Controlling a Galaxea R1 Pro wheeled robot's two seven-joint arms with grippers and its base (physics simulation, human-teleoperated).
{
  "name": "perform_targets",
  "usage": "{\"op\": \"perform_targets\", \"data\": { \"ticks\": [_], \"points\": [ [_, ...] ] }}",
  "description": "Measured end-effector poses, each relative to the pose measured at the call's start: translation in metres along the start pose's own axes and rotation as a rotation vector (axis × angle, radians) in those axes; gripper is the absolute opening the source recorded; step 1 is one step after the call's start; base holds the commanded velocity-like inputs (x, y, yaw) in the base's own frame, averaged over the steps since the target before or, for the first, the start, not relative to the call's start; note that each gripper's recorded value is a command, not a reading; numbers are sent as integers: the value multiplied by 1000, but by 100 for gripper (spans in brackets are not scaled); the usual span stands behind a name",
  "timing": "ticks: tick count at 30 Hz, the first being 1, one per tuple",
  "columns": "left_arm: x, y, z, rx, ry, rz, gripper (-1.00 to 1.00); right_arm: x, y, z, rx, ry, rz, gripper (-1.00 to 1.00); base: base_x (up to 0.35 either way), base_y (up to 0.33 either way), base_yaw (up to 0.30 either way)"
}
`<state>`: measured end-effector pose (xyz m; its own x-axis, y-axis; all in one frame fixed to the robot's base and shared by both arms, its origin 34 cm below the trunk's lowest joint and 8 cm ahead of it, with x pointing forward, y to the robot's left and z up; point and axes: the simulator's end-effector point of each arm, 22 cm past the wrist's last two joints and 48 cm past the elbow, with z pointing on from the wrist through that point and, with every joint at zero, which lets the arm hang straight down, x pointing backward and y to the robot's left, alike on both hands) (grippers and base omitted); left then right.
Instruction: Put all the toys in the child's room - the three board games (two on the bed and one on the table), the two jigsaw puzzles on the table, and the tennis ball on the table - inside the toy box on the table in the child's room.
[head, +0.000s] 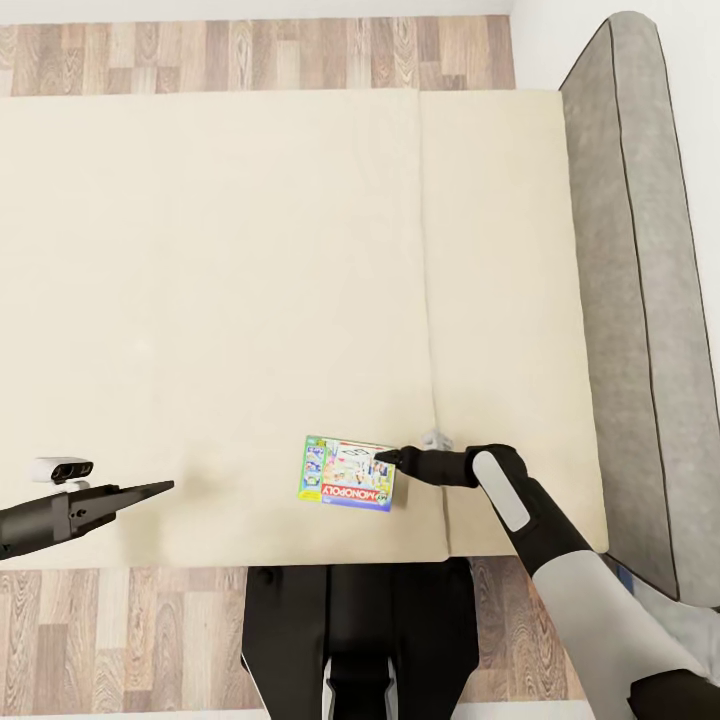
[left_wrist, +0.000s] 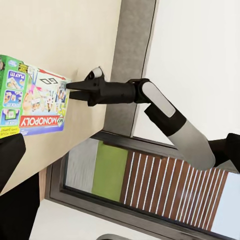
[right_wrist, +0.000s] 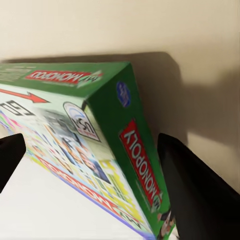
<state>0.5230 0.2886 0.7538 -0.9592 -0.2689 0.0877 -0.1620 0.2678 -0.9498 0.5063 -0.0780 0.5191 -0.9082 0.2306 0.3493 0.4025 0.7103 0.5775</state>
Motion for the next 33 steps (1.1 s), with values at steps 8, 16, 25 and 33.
{"op": "perform_targets", "data": {
  "ticks": [8,16,25,33],
  "points": [
    [0,0,0,0,0,0,100,1,-1,-1,0,6,2,100,0,0,0],
    [0,0,0,-1,-1,-1,100,3,0,-1,-1,16,4,100,0,0,0],
    [0,0,0,-1,-1,-1,100,4,0,-1,-1,24,6,100,0,0,0],
    [0,0,0,-1,-1,-1,100,4,0,-1,-1,24,6,100,0,0,0]
  ]
}}
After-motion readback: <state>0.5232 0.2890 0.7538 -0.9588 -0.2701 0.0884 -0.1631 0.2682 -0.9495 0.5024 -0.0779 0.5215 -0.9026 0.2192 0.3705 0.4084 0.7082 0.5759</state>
